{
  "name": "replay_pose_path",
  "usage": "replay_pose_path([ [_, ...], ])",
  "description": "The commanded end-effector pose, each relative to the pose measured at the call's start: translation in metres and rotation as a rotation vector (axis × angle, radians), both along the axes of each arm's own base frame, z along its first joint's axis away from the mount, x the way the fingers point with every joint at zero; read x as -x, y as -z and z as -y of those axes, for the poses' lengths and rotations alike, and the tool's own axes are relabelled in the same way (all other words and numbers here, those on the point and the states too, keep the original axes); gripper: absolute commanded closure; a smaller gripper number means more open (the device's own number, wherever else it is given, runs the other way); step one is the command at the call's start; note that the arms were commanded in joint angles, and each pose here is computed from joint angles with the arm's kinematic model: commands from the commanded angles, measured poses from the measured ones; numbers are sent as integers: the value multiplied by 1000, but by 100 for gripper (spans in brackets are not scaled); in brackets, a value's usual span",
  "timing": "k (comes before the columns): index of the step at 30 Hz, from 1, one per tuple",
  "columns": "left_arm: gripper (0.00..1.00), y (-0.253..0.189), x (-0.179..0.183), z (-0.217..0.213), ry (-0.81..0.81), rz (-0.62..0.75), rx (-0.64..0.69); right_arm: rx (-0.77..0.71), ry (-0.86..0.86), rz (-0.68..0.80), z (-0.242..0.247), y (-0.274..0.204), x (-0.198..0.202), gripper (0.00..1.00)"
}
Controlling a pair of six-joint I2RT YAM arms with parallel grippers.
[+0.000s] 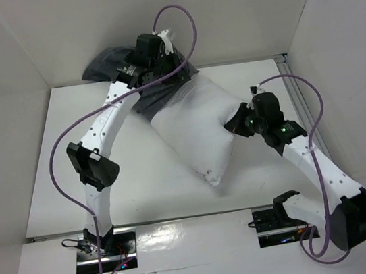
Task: Put the pillow into the pillowcase
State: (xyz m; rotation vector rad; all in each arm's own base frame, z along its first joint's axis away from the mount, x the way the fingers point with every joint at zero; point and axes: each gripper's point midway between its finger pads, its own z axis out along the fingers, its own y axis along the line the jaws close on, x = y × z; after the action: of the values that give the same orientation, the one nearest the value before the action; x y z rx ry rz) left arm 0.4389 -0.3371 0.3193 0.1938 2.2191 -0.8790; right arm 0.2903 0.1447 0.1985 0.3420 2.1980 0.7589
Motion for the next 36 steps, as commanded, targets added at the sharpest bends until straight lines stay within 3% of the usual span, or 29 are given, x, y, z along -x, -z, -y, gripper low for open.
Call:
replay_pose_path([
  [1, 100, -42, 36, 36, 114, 60, 145, -20, -85, 52, -19, 4, -22, 100],
  [5, 100, -15, 41, 45, 90, 17, 112, -1, -76, 9, -10, 28, -39, 100],
  [10, 98, 4, 38, 66, 134, 15, 59, -81, -62, 18, 11, 18, -48, 100],
  [11, 88, 5, 37, 66, 140, 22, 53, -81, -42, 22, 18, 14, -46, 100],
  [13, 54, 2, 38, 71, 188, 58, 57, -98, -17, 22, 32, 11, -48, 100],
  [14, 20, -2, 43, 76, 263, 95, 54, -126, 47, 30, 52, 7, -55, 100],
  [16, 3, 3, 45, 74, 304, 106, 16, -221, 54, 70, 63, -6, -67, 100],
  [17, 0, -8, 38, 64, 282, 157, -15, -269, 86, 62, 68, -4, -78, 100],
  [19, 0, -11, 34, 47, 254, 171, -54, -256, 88, 90, 72, -11, -98, 100],
  [21, 0, -10, 25, 17, 186, 187, -110, -229, 80, -10, 75, 12, -109, 98],
  [22, 0, -38, 32, -2, 140, 234, -105, -227, 62, 11, 74, 1, -115, 86],
  [23, 2, -47, 32, -17, 99, 263, -121, -227, 62, 11, 74, 1, -115, 50],
  [24, 5, -35, 24, -38, 15, 267, -183, -217, 55, 33, 74, -5, -113, 33],
  [25, 14, -39, 26, -50, -34, 288, -202, -197, 64, 27, 76, -4, -110, 23],
  [26, 46, -67, 42, -68, -78, 351, -181, -163, 90, 39, 82, -8, -111, 16],
  [28, 74, -41, 47, -83, -124, 339, -221, -91, 120, 38, 89, -13, -101, 2],
  [30, 100, -33, 60, -99, -168, 326, -232, -30, 216, 42, 106, -17, -98, 0],
  [32, 100, 15, 68, -110, -186, 232, -296, 3, 304, 65, 123, -25, -85, 0],
  [33, 93, 31, 70, -118, -208, 195, -315, 3, 304, 74, 122, -27, -80, 0],
  [34, 60, 69, 79, -125, -224, 114, -354, -5, 309, 85, 121, -32, -73, 0],
  [36, 26, 100, 83, -129, -251, 72, -359, -22, 272, 37, 111, -14, -60, 0],
])
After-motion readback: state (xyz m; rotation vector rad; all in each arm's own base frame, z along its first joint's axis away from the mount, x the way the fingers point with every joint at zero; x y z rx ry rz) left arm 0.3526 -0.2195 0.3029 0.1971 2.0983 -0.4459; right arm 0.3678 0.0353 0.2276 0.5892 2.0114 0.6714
